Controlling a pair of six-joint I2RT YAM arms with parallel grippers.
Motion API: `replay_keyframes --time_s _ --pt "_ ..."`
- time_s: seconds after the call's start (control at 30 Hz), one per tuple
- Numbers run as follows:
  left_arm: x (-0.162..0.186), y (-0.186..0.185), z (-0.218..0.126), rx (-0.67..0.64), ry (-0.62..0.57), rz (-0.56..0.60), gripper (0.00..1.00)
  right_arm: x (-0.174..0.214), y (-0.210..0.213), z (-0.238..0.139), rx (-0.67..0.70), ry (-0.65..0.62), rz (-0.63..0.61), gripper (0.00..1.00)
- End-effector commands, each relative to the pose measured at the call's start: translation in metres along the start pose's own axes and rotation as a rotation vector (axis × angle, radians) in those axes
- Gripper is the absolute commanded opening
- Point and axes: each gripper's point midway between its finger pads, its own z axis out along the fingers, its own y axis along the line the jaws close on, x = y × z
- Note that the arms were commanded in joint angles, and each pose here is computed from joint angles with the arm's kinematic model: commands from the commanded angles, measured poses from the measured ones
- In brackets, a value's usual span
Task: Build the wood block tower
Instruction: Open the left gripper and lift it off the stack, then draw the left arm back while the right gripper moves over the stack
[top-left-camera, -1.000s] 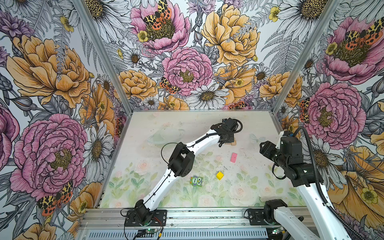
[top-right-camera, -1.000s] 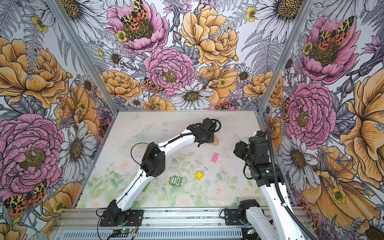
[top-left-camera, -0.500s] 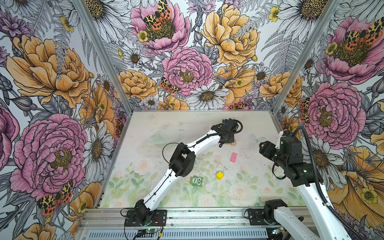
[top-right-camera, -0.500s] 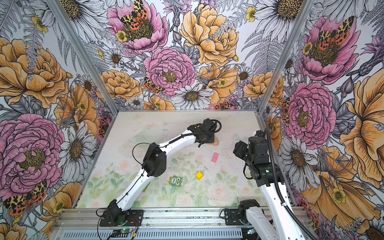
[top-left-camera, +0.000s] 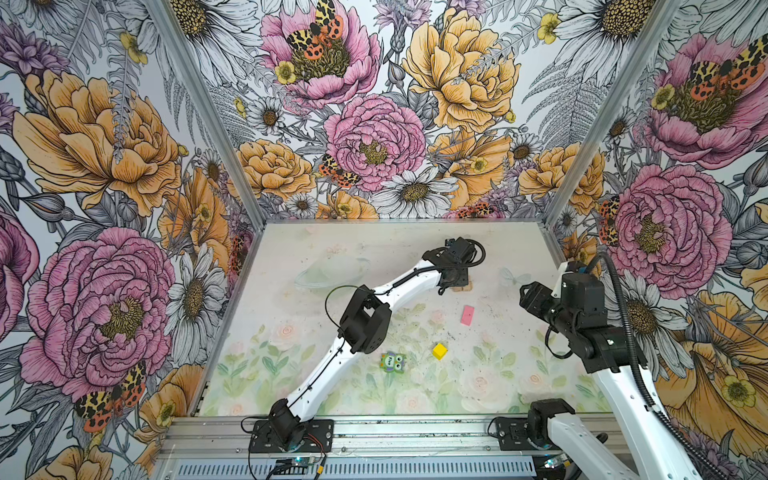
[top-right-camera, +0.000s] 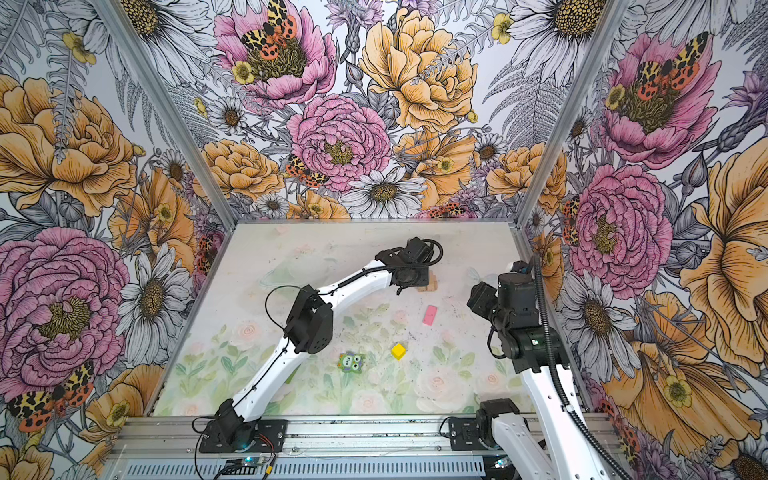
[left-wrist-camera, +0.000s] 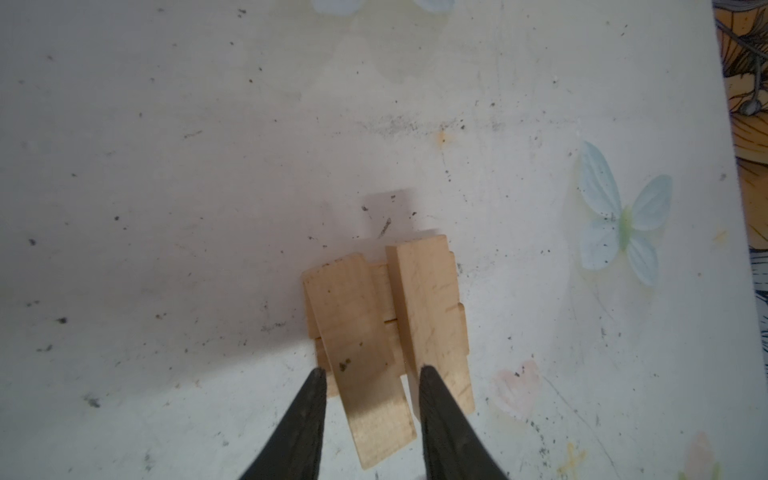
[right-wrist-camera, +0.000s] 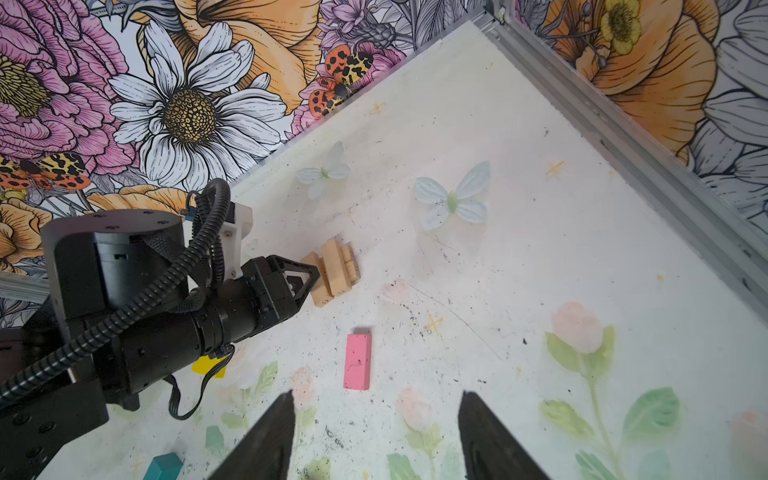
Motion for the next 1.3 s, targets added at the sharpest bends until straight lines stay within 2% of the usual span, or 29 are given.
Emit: replay_keyframes --time_s 0.0,0.13,0.27,0.33,0.43,0.47,0.57,0.7,0.77,0.8,0.9,1.1,1.27 --pt "-0.01 -0.005 -0.007 0.015 -0.027 -0.02 0.41 -0.001 -0.002 -0.002 0.002 -0.003 -0.015 0.65" --pt "-0.015 -0.008 -0.017 0.022 -0.043 -0.01 0.43 -0.001 -0.002 -0.002 0.002 -0.004 -0.02 0.65" --pt "-0.029 -0.005 -0.042 0.007 -0.085 0.008 0.46 -0.001 -0.002 -0.002 0.002 0.002 -0.038 0.67" --pt "-0.038 0.001 -0.059 -0.012 -0.114 0.017 0.48 -0.001 -0.002 -0.002 0.002 0.006 -0.049 0.72" --pt "-0.051 0.011 -0.093 -0.056 -0.174 0.05 0.57 -0.003 0.0 0.0 0.002 0.02 -0.077 0.78" --pt "-0.055 0.014 -0.106 -0.07 -0.198 0.065 0.6 -0.004 0.0 0.002 0.01 0.024 -0.086 0.98" --pt "-0.065 0.024 -0.143 -0.088 -0.255 0.089 0.67 -0.004 0.003 0.013 0.019 0.064 -0.131 1.0" --pt "-0.068 0.044 -0.186 -0.041 -0.309 0.07 0.83 -0.003 0.015 0.034 0.016 0.13 -0.161 1.0" --pt "-0.063 0.06 -0.201 -0.006 -0.334 0.053 0.87 -0.004 0.024 0.041 0.016 0.135 -0.18 1.0" --pt "-0.063 0.065 -0.22 0.026 -0.37 0.043 0.88 -0.004 0.029 0.045 0.021 0.137 -0.191 0.99" --pt "-0.049 0.09 -0.242 0.034 -0.412 0.038 0.93 -0.002 0.045 0.06 0.033 0.163 -0.23 0.98" --pt "-0.003 0.137 -0.252 -0.054 -0.394 0.046 0.96 0.004 0.064 0.108 0.073 0.252 -0.291 0.98" --pt "0.026 0.163 -0.259 -0.069 -0.399 0.03 0.96 0.005 0.078 0.149 0.095 0.315 -0.312 0.98"
